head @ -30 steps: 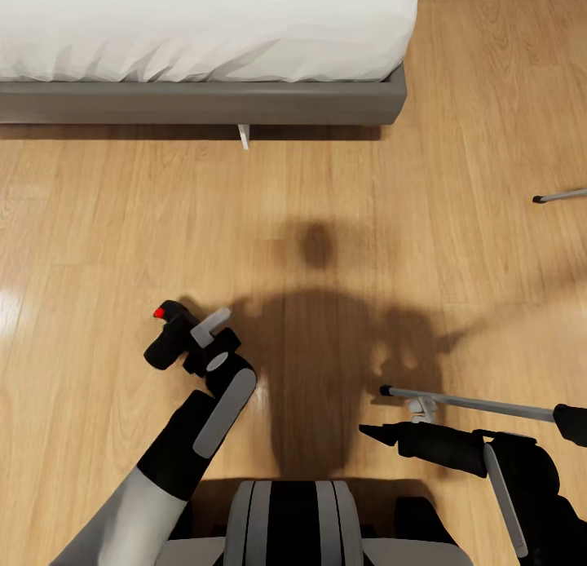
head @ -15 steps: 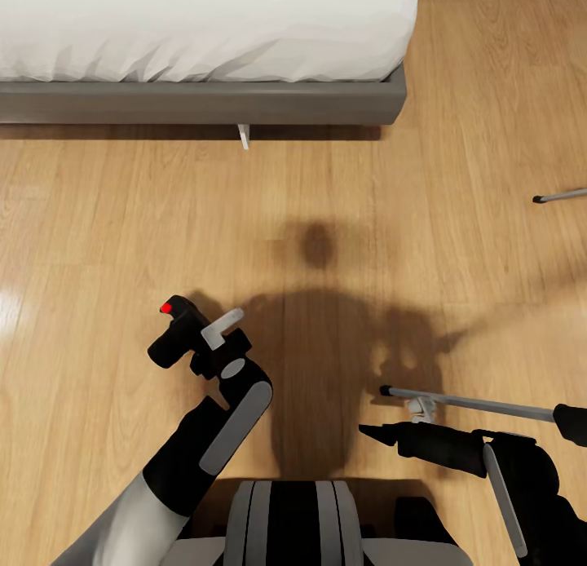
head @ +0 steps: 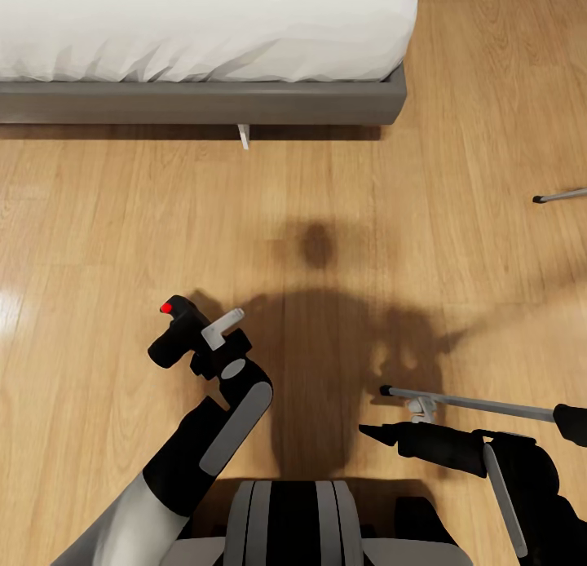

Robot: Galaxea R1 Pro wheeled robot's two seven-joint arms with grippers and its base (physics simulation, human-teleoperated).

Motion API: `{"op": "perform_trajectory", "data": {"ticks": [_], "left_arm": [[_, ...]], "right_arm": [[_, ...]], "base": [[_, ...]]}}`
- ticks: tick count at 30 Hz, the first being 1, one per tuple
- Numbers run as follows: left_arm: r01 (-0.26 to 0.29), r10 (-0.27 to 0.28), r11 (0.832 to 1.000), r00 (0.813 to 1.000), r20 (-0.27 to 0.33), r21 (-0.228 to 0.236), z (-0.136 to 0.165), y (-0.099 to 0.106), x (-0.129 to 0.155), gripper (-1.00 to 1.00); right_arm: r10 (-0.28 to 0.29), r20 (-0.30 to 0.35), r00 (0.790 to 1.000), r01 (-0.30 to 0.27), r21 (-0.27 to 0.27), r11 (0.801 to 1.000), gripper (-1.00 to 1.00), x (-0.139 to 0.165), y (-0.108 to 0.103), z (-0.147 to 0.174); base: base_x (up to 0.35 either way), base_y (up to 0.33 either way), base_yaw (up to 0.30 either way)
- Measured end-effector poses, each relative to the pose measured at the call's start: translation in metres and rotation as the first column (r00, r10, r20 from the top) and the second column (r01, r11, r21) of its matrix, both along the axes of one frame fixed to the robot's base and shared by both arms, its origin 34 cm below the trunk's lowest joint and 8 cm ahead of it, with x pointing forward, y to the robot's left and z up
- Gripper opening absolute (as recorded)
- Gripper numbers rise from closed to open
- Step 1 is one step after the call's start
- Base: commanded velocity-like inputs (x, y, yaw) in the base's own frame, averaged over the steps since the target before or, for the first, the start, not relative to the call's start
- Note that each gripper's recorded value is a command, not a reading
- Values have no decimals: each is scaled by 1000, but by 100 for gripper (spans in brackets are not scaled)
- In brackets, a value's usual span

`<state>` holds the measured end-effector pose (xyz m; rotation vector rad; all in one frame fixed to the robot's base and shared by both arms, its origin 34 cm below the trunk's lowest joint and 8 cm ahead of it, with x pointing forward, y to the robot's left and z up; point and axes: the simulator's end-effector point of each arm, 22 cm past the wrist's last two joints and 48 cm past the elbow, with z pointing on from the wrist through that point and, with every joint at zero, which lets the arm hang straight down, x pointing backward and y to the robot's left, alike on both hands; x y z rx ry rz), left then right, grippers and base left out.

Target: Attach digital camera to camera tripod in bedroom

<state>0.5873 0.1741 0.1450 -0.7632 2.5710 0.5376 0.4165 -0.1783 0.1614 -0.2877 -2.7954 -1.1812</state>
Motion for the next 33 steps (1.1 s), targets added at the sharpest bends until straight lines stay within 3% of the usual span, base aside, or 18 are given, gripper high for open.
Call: {"op": "perform_trajectory", "data": {"ticks": [14,18,21,22,25,27,28,32,33], "left_arm": [[4,-3,1000,999,46,-9,26,0,16,-100],[15,-13,998,999,37,-68,25,-2,17,-100],[48,-40,988,998,54,-149,23,-5,24,-100],[81,-65,973,995,78,-218,21,-8,30,-100],[161,-120,931,983,141,-327,21,-12,44,-100],[226,-158,888,968,195,-401,24,-17,53,-100],[291,-188,831,949,252,-475,28,-23,60,-100],[433,-222,671,892,394,-602,53,-37,73,-100],[494,-218,583,860,461,-646,69,-43,77,-100]], "right_arm": [[0,53,999,0,1,1000,100,17,0,19],[0,69,998,0,0,1000,100,21,0,25],[-1,81,997,1,0,1000,100,25,0,30],[-1,86,996,1,0,1000,100,26,0,32],[-1,98,995,1,-1,1000,100,30,-1,36],[-1,106,994,1,-1,1000,100,32,-1,39],[-1,110,994,1,-1,1000,100,33,-1,41],[-1,126,992,1,-1,1000,100,38,-1,48],[-1,131,991,1,-1,1000,100,39,-1,49]], "base": [[0,0,0],[0,0,0],[0,0,0],[0,0,0],[0,0,0],[0,0,0],[0,0,0],[0,0,0],[0,0,0]]}}
